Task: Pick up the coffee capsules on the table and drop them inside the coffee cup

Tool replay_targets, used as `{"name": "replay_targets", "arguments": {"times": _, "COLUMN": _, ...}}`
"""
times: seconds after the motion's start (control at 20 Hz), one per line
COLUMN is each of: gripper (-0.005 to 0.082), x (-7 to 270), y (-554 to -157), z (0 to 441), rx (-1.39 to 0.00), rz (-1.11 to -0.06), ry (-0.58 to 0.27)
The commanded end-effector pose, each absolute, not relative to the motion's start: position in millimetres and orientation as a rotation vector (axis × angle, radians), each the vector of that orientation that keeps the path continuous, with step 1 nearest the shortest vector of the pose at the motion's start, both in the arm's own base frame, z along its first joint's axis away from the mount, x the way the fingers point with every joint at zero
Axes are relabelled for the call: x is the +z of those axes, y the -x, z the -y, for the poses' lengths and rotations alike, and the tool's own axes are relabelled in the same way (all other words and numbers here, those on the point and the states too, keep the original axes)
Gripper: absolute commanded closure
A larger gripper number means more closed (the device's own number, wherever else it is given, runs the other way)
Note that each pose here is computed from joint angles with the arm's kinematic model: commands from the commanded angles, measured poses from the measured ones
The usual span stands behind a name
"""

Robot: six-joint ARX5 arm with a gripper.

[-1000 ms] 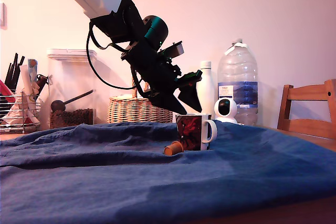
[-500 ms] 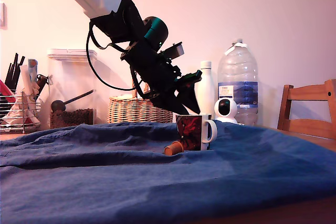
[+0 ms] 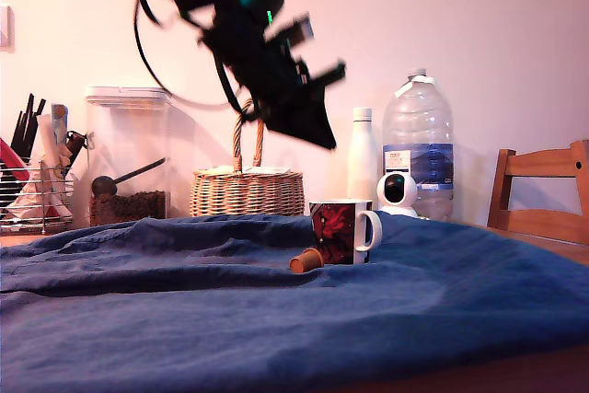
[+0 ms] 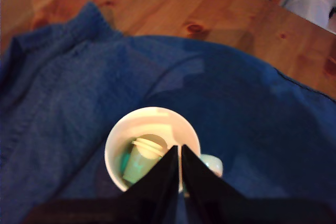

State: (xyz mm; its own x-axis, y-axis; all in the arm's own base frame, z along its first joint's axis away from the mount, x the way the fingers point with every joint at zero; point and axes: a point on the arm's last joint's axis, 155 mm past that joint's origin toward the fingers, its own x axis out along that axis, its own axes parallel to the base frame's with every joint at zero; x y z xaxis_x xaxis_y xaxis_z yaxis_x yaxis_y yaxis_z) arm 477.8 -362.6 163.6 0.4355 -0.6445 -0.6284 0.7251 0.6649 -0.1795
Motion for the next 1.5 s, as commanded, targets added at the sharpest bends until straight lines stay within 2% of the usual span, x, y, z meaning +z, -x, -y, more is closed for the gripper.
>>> {"name": "replay_targets", "arguments": {"times": 0.0, "gripper": 0.0790, "x": 156.3, "y": -473.8, "z": 364.3, "rx": -0.854, "rz": -0.743, "ry": -0.144}}
{"name": "replay_targets", "arguments": {"times": 0.55, "gripper": 0.0790, "x": 167.7, "y": -457.6, "z": 370.7, "rx": -0.887, "rz": -0.707, "ry": -0.180}}
{"name": "replay_targets", "arguments": {"times": 0.85, "gripper": 0.0790, "x": 170.7, "y": -430.1, "z": 350.1, "rx": -0.884, "rz": -0.605, "ry": -0.170}}
{"name": "replay_targets", "arguments": {"times": 1.3, "gripper": 0.0790, "x": 137.2, "y": -376.2, "z": 313.8, "rx": -0.884, "rz": -0.531, "ry": -0.151}}
{"name": "replay_targets", "arguments": {"times": 1.45, "gripper": 0.0790, "x": 120.9, "y": -365.3, "z": 300.5, "rx": -0.873, "rz": -0.536, "ry": -0.147}}
